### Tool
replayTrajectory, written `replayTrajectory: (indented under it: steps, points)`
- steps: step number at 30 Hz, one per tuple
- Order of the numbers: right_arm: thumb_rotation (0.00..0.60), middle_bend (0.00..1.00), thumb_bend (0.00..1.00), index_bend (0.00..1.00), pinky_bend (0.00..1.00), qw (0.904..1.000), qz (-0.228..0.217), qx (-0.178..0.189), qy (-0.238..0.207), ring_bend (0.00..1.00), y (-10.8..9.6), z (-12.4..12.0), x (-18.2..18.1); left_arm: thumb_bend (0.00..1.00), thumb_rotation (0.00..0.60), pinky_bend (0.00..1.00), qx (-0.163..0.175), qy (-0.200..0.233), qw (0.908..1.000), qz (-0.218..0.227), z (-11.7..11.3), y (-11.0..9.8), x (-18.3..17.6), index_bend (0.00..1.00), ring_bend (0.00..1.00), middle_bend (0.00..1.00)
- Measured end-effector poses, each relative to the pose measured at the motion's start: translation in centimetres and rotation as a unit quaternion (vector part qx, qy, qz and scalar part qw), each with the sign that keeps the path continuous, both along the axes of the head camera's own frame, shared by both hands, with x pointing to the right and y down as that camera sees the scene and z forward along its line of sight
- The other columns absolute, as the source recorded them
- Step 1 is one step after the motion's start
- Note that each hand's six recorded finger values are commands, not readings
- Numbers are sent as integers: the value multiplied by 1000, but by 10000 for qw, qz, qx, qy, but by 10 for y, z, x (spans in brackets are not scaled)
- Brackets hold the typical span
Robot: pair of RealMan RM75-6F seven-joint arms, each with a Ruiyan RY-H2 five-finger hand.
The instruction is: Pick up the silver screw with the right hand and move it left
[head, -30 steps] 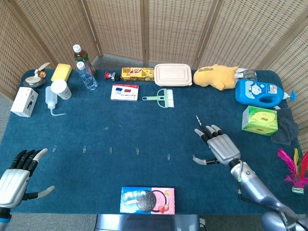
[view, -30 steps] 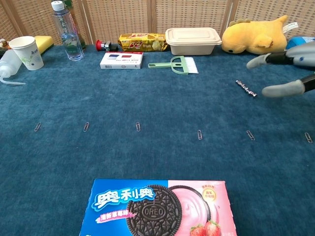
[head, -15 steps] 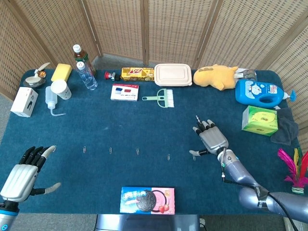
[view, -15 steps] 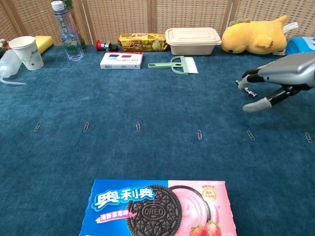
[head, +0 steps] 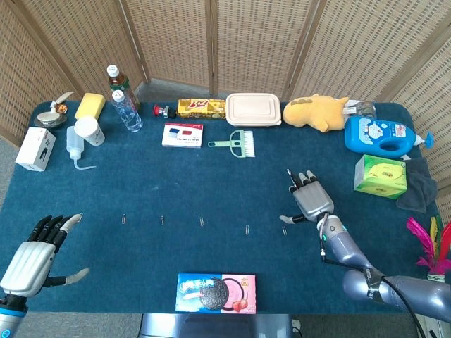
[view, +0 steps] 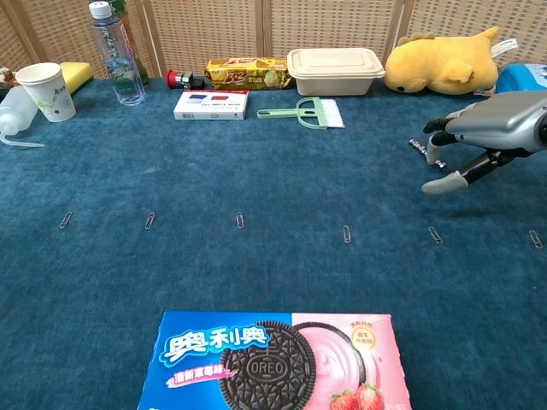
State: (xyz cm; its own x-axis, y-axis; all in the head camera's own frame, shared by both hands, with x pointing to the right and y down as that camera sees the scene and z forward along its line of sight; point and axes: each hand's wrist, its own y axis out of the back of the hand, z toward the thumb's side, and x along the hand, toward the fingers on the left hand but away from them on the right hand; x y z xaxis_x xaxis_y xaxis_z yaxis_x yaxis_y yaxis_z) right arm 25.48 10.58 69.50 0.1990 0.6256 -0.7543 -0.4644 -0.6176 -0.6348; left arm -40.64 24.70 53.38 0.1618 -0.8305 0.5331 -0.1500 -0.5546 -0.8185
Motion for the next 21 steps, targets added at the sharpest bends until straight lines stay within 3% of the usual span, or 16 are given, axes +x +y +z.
replayTrajectory:
  steps: [21]
  points:
    - [89, 0, 247, 240, 88, 9996, -17, 7, 282, 0, -7, 17, 3, 205, 429, 29, 20, -38, 10000, -51, 0, 1, -5, 49, 85, 116]
